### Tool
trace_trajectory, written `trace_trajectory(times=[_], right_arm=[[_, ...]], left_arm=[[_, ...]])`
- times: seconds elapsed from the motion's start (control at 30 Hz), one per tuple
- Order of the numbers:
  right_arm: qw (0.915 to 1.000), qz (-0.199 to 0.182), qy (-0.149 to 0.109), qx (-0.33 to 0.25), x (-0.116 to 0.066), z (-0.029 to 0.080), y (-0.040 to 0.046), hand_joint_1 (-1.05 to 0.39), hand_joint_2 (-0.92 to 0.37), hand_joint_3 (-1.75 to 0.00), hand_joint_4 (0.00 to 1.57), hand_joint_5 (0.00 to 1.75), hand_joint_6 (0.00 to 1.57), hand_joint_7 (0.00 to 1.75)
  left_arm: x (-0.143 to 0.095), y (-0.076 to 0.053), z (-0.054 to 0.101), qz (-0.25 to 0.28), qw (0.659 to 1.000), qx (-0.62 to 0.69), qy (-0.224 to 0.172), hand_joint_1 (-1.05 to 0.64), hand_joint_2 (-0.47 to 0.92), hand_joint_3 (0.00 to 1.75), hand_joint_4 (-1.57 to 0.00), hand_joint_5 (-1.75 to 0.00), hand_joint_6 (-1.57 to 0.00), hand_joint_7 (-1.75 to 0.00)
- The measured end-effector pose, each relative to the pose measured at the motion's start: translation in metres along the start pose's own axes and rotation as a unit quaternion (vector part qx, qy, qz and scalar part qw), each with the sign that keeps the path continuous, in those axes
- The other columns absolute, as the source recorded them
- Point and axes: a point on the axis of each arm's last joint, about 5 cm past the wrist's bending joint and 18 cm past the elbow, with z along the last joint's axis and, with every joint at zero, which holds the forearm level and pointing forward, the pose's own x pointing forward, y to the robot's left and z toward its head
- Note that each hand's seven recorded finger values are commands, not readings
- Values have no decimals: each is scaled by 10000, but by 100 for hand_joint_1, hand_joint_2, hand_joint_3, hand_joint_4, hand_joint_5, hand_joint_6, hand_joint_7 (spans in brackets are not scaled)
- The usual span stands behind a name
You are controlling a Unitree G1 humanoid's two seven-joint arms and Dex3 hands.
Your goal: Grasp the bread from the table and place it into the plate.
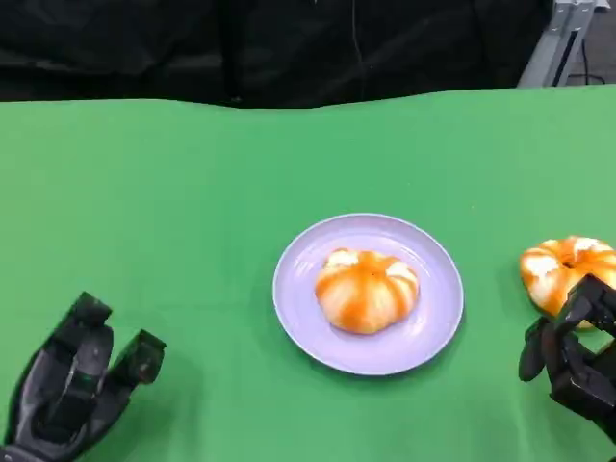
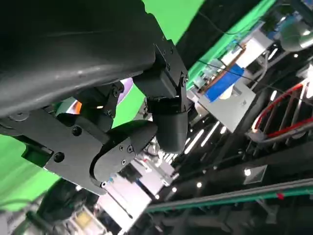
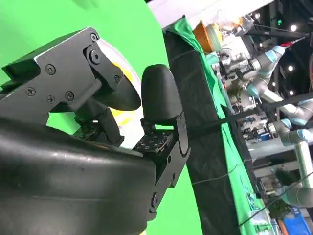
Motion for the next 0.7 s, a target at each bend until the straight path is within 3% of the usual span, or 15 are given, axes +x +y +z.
trace_trajectory(times=[0.07, 0.17, 0.7], right_arm=[[10000, -2, 1, 0, -1, 0, 0, -3, -49, -132, 91, 175, 77, 162], [10000, -2, 2, -4, -1, 0, 0, -3, -49, -132, 91, 175, 78, 162], [10000, -5, 22, 0, -2, -7, -1, -3, -48, -132, 91, 175, 78, 161]], left_arm=[[1, 26, -8, -154, 9997, -168, 132, -17, 55, 108, -84, -175, -94, -133], [9, 42, 1, -330, 9987, -284, 259, -20, 56, 105, -85, -175, -91, -146], [-11, 105, 63, -496, 9963, -398, 576, -19, 58, 103, -85, -175, -90, -146]])
